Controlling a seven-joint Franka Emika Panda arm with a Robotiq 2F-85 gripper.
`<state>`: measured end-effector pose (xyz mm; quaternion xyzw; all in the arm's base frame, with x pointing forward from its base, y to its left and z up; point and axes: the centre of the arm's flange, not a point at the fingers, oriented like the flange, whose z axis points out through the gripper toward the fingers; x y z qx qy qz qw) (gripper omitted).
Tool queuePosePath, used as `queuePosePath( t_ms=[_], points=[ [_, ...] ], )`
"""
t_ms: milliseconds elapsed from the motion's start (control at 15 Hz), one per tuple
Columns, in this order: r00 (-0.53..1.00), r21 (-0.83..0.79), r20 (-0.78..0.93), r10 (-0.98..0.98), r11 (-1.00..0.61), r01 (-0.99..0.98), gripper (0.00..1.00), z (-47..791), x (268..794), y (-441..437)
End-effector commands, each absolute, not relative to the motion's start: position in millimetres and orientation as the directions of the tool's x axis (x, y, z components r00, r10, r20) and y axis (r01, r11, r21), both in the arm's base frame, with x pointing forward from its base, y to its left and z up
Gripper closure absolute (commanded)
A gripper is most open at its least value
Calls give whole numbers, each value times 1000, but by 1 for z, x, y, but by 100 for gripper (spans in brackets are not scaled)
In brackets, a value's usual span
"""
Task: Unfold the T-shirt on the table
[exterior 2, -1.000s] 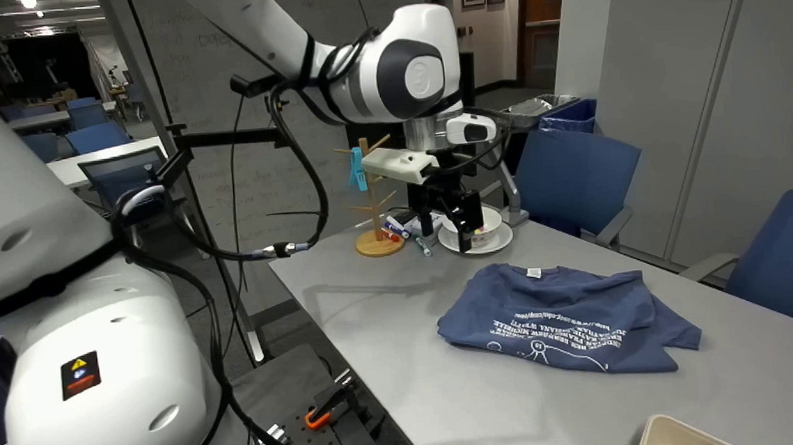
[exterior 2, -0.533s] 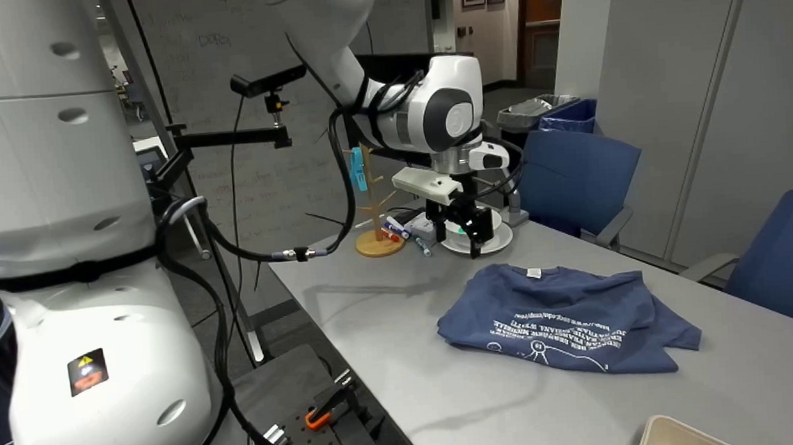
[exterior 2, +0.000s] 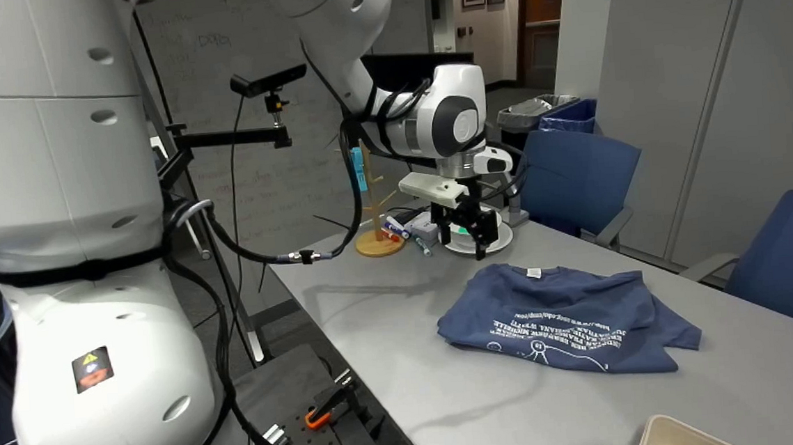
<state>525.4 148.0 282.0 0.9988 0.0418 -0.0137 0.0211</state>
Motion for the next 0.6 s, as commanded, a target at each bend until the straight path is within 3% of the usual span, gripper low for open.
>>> queuePosePath(
  t_ms=[0,533],
  points=[
    [993,72,6,120,-990,119,0,257,553,167],
    [964,107,20,266,-959,262,0,196,598,204]
  ],
)
